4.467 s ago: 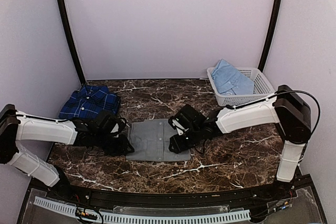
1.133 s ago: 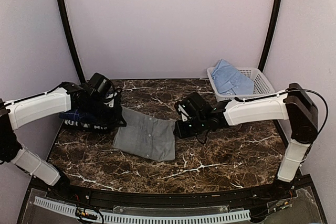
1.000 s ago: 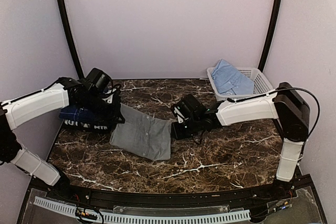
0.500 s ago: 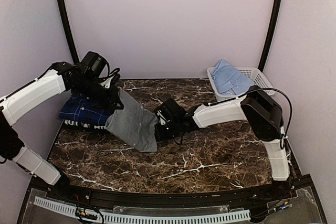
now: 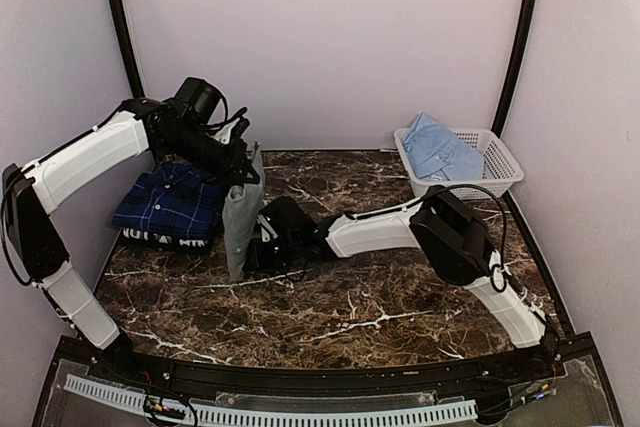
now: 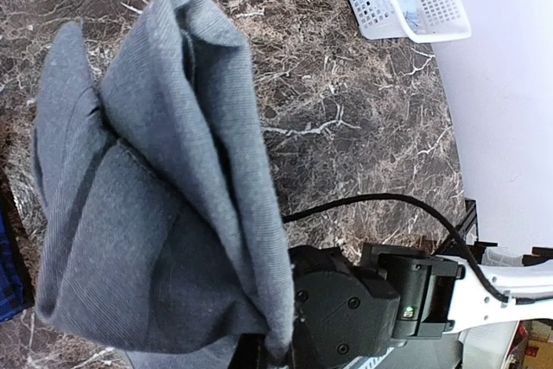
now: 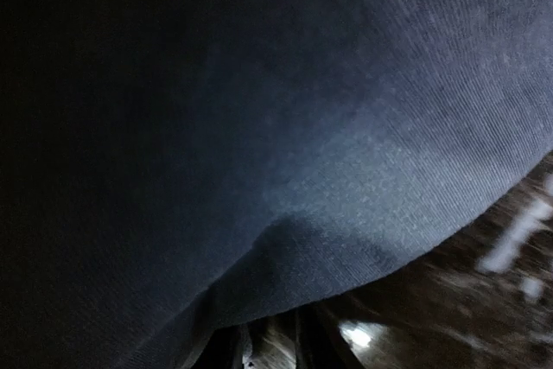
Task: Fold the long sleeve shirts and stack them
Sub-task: Turn over the square-folded shirt at the center of the board.
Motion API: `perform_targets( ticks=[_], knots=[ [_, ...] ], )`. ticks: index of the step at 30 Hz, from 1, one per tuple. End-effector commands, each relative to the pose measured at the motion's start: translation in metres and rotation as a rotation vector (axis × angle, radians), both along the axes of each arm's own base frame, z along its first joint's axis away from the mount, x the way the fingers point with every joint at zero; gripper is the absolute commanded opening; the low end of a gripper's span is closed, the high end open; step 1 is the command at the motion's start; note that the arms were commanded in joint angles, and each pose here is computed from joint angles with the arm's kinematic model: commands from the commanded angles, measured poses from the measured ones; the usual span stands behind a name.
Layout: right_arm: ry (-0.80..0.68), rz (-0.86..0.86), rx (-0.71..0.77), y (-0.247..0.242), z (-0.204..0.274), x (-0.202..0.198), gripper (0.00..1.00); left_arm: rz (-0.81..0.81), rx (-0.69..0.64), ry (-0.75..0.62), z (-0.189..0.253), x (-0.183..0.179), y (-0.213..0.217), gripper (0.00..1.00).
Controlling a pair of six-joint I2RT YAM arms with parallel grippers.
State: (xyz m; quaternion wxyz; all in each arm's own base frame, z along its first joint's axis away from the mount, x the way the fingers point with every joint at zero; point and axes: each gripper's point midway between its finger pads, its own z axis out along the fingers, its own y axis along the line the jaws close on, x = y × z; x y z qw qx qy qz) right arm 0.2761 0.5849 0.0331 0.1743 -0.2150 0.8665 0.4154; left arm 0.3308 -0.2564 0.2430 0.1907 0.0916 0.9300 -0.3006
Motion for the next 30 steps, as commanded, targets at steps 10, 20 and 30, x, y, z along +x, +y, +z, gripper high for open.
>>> perform_targets(
  ticks=[10,20,30],
  knots=[
    [0.105,0.052,0.146,-0.002,0.000,-0.022,0.28,-0.012,-0.131,0.027,-0.013,-0.002,-0.017,0.00],
    [0.098,-0.056,0.167,-0.046,0.004,-0.010,0.32,-0.018,-0.139,0.022,-0.020,-0.012,-0.012,0.00],
    [0.042,-0.161,0.118,-0.102,0.034,0.018,0.31,-0.004,-0.144,0.023,-0.024,-0.012,-0.011,0.00]
  ],
)
